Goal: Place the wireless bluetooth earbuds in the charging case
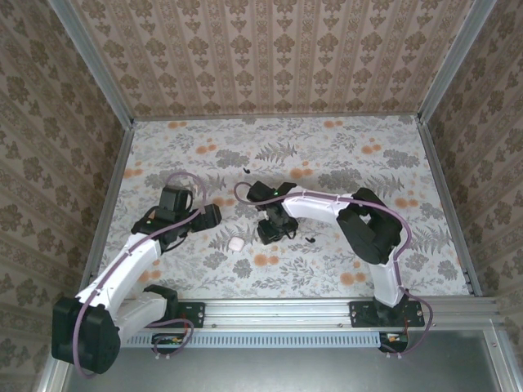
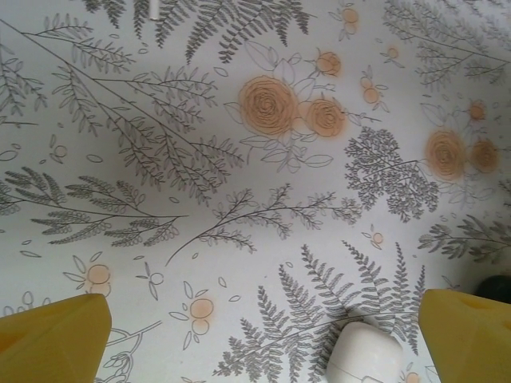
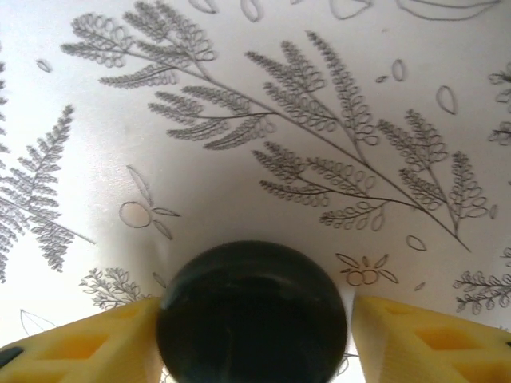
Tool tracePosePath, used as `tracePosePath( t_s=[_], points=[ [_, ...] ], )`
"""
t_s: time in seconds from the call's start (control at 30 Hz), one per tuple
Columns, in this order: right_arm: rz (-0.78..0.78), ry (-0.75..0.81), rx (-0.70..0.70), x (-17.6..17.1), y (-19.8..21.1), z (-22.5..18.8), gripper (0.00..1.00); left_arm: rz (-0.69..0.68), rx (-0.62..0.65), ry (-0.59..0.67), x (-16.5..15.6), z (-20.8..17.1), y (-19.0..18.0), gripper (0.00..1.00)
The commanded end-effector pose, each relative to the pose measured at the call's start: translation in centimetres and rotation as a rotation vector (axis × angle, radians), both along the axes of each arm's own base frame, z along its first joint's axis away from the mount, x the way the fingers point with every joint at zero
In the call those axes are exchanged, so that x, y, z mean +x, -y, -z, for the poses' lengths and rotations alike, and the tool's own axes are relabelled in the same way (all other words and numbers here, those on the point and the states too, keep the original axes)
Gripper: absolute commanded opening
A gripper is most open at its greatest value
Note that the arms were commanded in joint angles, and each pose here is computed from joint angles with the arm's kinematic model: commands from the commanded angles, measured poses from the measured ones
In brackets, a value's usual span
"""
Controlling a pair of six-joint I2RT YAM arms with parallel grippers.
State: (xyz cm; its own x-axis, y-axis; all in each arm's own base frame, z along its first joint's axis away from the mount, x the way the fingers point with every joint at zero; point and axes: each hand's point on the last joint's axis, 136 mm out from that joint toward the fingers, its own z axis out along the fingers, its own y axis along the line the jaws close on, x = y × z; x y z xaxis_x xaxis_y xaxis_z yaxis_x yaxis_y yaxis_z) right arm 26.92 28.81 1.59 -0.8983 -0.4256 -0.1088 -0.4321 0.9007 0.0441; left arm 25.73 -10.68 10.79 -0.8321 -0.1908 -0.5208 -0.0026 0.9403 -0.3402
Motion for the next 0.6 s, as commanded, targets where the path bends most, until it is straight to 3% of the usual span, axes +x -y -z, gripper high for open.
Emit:
tracePosePath(
  t_s=[0.0, 0.13, 0.3, 0.57],
  points=[
    [0.020, -0.057, 0.037, -0.4, -0.8, 1.3, 0.56, 0.059, -0.032, 0.035, 0.5, -1.4, 1.2, 1.00],
    [0.050, -0.070, 0.081, -0.3, -1.1, 0.6, 0.48, 0.087, -0.028, 0.063, 0.7, -2.0, 1.6, 1.00],
    [0.164, -0.079, 0.186, 0.5, -1.1, -1.9, 0.45, 0.180, -0.057, 0.199, 1.0, -4.1, 3.4, 1.00],
    [0.424, 0.018, 0.541, 4.4, -0.9, -12.6, 0.45, 0.386, -0.098, 0.564, 1.4, -11.7, 8.7, 0.99]
  ],
)
